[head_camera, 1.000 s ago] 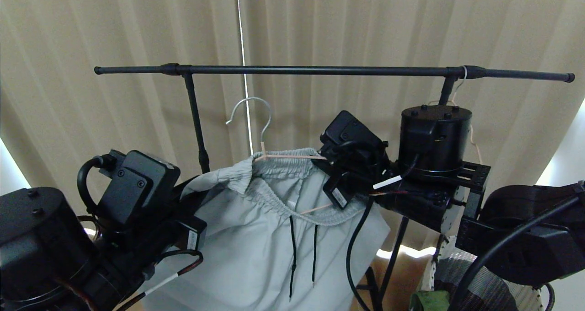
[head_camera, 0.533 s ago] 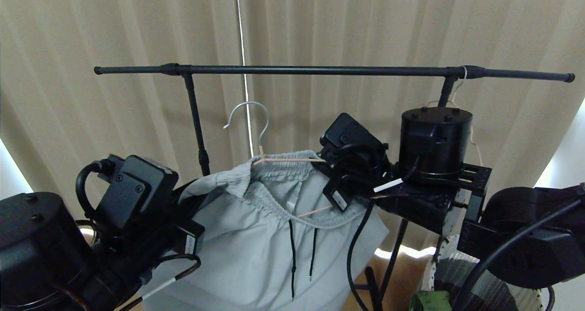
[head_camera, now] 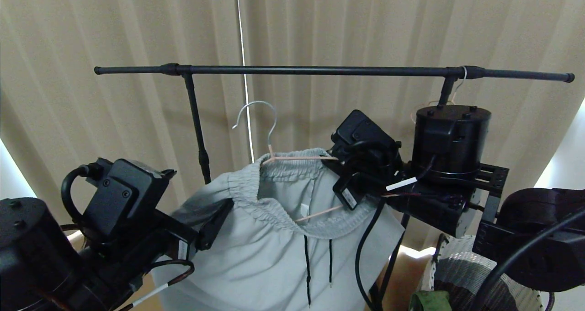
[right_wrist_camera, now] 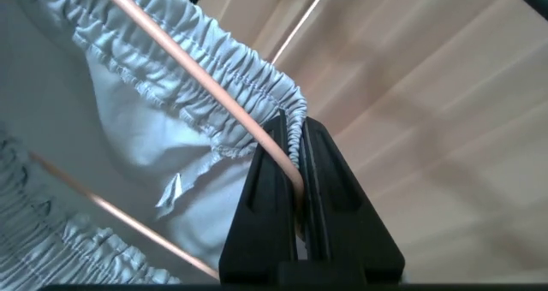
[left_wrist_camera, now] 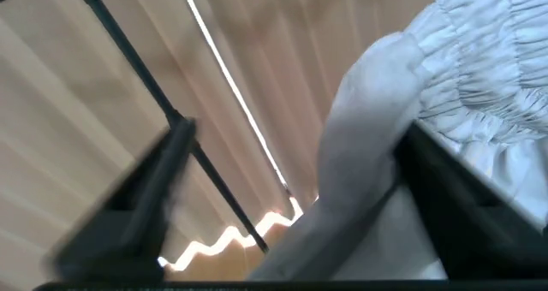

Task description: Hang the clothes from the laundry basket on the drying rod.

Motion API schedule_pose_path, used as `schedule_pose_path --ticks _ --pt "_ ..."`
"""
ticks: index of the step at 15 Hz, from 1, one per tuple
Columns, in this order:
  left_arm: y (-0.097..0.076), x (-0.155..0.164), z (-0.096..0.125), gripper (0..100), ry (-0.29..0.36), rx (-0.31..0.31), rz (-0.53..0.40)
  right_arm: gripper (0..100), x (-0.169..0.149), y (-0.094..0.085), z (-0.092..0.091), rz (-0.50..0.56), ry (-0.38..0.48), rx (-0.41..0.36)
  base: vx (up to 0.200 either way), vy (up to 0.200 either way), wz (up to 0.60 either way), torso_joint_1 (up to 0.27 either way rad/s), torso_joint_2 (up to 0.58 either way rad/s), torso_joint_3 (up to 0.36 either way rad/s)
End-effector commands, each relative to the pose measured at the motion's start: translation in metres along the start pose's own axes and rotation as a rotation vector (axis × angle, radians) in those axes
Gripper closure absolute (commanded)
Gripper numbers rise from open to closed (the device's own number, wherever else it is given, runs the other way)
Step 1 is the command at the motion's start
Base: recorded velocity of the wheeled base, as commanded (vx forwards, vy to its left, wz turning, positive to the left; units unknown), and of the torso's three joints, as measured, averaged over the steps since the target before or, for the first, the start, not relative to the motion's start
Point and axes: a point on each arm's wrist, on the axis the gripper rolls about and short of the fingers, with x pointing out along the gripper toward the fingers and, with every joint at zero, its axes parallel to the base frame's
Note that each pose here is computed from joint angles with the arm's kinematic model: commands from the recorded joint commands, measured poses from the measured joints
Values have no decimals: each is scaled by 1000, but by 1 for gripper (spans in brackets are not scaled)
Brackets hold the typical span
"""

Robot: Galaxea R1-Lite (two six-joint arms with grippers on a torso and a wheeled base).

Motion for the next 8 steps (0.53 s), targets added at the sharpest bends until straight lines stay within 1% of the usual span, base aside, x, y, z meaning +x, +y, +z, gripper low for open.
schedule_pose_path --ticks 1,6,8 --pt "3 -12 -1 0 -32 -6 -54 100 -13 -10 -3 -29 5 6 0 0 0 0 0 0" --pt "6 -14 -2 0 -31 -7 -47 100 -35 -37 -13 -119 30 25 0 0 0 0 0 0" --pt "8 -17 -10 0 -4 -2 -36 100 -46 -46 -14 -151 29 32 0 0 0 0 0 0"
